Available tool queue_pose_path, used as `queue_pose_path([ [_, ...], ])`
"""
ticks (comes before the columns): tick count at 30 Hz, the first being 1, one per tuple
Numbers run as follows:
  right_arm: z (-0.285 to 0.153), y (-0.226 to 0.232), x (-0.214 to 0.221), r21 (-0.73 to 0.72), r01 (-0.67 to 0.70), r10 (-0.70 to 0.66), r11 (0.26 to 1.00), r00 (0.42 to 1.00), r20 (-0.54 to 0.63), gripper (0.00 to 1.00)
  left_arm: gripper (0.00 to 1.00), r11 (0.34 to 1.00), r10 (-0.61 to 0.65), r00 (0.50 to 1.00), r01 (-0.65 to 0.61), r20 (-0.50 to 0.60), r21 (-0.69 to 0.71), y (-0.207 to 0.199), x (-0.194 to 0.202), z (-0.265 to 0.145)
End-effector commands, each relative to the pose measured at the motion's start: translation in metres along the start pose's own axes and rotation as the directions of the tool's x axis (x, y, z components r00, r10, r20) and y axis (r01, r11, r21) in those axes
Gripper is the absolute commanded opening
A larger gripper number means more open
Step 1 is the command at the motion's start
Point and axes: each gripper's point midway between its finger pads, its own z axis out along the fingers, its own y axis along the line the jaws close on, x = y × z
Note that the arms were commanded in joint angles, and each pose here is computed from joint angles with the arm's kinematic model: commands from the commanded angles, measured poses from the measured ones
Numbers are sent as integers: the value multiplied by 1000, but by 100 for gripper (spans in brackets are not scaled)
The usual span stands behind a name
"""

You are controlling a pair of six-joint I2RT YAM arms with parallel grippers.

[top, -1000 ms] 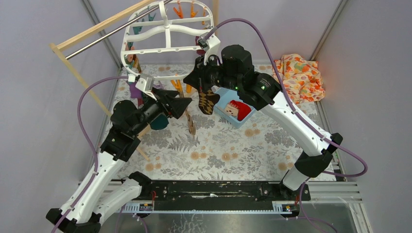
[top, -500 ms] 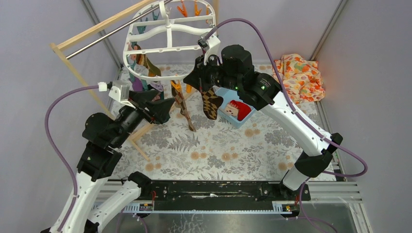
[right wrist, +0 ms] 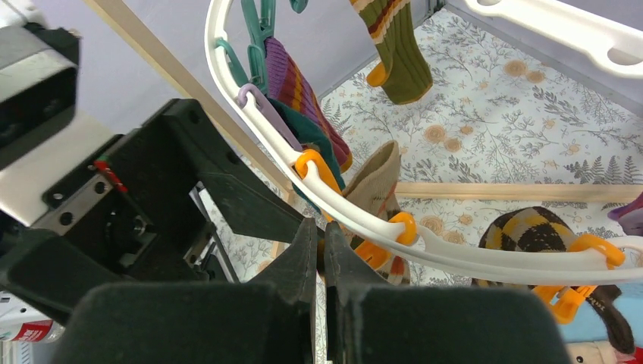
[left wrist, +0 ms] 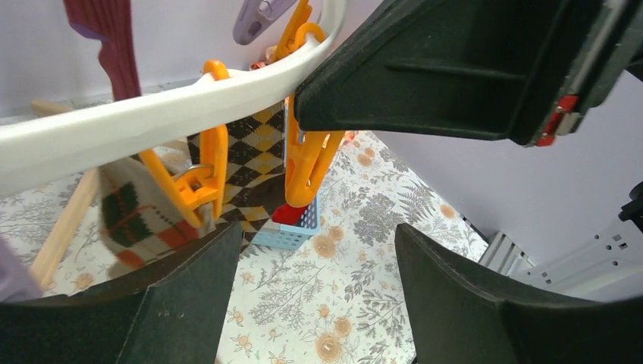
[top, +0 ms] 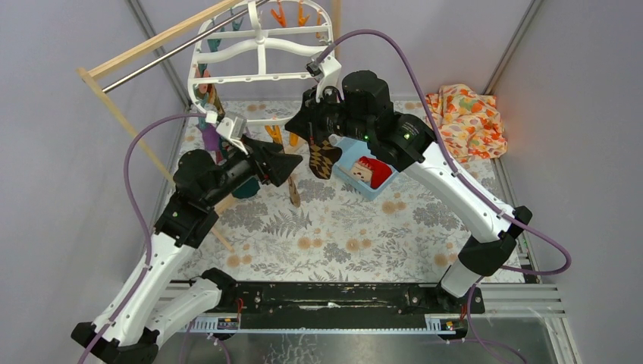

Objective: Clip the socks to the hanger
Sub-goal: Open the clamp at the hanger.

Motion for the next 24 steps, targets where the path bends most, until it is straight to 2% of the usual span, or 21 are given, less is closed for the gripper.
queue_pose_path([
  [1, -5, 5, -18, -15, -3, 4, 1000, 998, 58, 0, 80, 997, -1, 998, -5, 68, 79, -15, -18, 9],
  [9, -6, 6, -16, -22, -8, 10, 1000, 998, 56, 0, 74, 1000, 22, 993, -23, 117, 5, -1, -29, 17],
  [16, -10, 6, -14, -24, -15, 16, 1000, 998, 58, 0, 62, 999, 25, 993, -28, 118, 19, -1, -32, 28],
  [19, -13, 7, -15, -27, -17, 18, 1000, 998, 60, 0, 54, 1000, 18, 993, -21, 115, 23, 0, -29, 31],
  [24, -14, 7, -14, -26, -20, 21, 999, 998, 61, 0, 35, 1000, 21, 993, -23, 117, 21, 0, -29, 30],
])
